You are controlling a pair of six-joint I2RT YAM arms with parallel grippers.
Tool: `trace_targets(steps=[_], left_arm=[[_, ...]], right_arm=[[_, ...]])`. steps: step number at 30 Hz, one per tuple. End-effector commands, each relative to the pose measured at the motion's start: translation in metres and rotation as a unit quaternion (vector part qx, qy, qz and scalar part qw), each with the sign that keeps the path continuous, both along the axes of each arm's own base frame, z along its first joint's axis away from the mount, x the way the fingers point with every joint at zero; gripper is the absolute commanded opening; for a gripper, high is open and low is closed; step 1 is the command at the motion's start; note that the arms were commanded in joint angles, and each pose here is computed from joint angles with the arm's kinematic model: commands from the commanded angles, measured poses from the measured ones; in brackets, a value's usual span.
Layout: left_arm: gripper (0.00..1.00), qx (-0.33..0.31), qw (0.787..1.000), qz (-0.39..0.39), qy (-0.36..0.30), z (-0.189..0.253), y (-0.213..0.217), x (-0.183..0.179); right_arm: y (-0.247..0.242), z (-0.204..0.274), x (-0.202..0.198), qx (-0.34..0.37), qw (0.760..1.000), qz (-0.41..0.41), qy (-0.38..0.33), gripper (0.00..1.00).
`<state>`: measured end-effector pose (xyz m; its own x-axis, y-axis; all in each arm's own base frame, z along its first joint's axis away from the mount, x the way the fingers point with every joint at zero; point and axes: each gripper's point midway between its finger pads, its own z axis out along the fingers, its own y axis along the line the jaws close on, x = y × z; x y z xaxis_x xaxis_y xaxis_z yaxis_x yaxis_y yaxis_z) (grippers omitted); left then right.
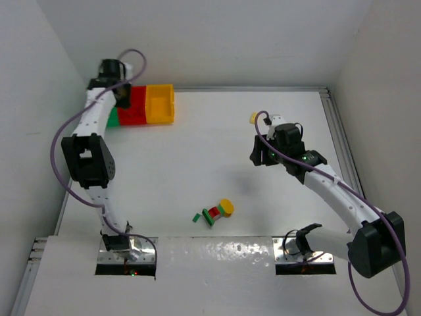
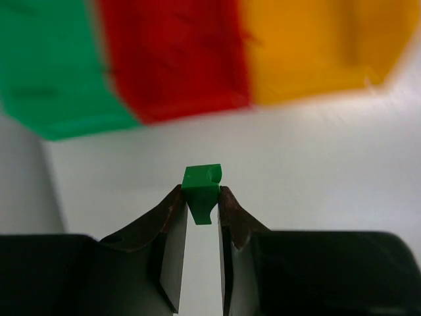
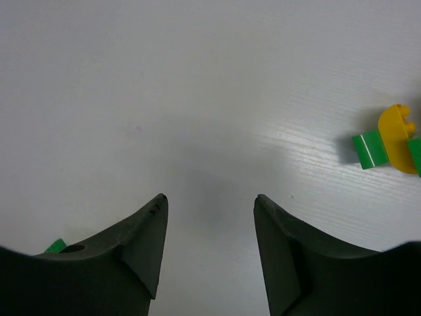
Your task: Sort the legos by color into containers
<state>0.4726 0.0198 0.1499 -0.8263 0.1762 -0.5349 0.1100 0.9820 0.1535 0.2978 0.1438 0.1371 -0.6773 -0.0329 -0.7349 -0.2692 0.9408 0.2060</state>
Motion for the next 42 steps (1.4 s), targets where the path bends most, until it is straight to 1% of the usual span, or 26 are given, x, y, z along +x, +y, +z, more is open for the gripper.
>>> trace_targets(steps=[1,2,3,4,5,6,8,9,10,14,17,24,26,27,28,29,30,33,40,41,42], left_arm=[[0.00,0.013,0.993,0.107,-0.050,0.036,0.077,0.025],[0.00,0.024,0.988,0.130,-0.084,0.059,0.099,0.037],[0.00,0.028,0.986,0.139,-0.091,0.061,0.108,0.044],[0.00,0.030,0.985,0.146,-0.086,0.048,0.118,0.053],[0.00,0.039,0.980,0.163,-0.107,0.060,0.134,0.061],[0.00,0.045,0.977,0.169,-0.122,0.061,0.142,0.071],[0.00,0.063,0.970,0.192,-0.134,0.053,0.162,0.083],[0.00,0.065,0.966,0.196,-0.153,0.055,0.168,0.093],[0.00,0.067,0.964,0.205,-0.154,0.046,0.176,0.097],[0.00,0.072,0.958,0.214,-0.175,0.029,0.189,0.113],[0.00,0.081,0.956,0.219,-0.178,0.015,0.194,0.117],[0.00,0.090,0.963,0.197,-0.162,-0.018,0.195,0.127],[0.08,0.101,0.964,0.192,-0.155,-0.026,0.198,0.127],[0.16,0.103,0.964,0.190,-0.153,-0.027,0.198,0.127],[0.28,0.101,0.965,0.187,-0.152,-0.028,0.198,0.127],[0.33,0.102,0.966,0.182,-0.151,-0.029,0.197,0.127],[0.43,0.102,0.966,0.181,-0.153,-0.027,0.197,0.128],[0.54,0.102,0.964,0.185,-0.164,-0.016,0.197,0.128],[0.55,0.099,0.955,0.193,-0.204,0.032,0.195,0.125],[0.55,0.096,0.951,0.194,-0.220,0.052,0.193,0.123],[0.55,0.082,0.952,0.188,-0.227,0.061,0.187,0.122]], right_arm=[[0.011,0.012,0.012,0.011,1.000,0.018,-0.023,0.55],[0.014,0.018,0.016,0.014,0.999,0.020,-0.026,0.55],[0.017,0.018,0.017,0.017,0.999,0.026,-0.021,0.55],[0.019,0.014,0.019,0.016,0.999,0.027,-0.008,0.55],[0.023,0.021,0.025,0.020,0.999,0.028,-0.012,0.55],[0.025,0.022,0.027,0.024,0.999,0.028,-0.011,0.55],[0.032,0.029,0.035,0.036,0.999,0.027,-0.009,0.54],[0.034,0.031,0.037,0.040,0.999,0.028,-0.008,0.54],[0.037,0.033,0.038,0.046,0.999,0.029,-0.005,0.54],[0.042,0.045,0.050,0.051,0.998,0.026,-0.005,0.54],[0.044,0.049,0.055,0.051,0.998,0.020,0.003,0.54],[0.047,0.056,0.058,0.068,0.998,0.005,0.007,0.54],[0.046,0.057,0.057,0.069,0.998,0.003,0.007,0.54],[0.046,0.059,0.056,0.067,0.998,0.004,0.006,0.54],[0.045,0.061,0.056,0.065,0.998,0.004,0.002,0.54],[0.044,0.061,0.056,0.062,0.998,0.002,0.002,0.54],[0.042,0.064,0.056,0.060,0.998,0.000,-0.003,0.54],[0.042,0.066,0.055,0.062,0.998,0.001,-0.005,0.54],[0.044,0.066,0.051,0.068,0.998,0.007,-0.006,0.54],[0.043,0.068,0.051,0.069,0.998,0.007,-0.009,0.54],[0.044,0.069,0.050,0.066,0.998,0.010,-0.014,0.54]])
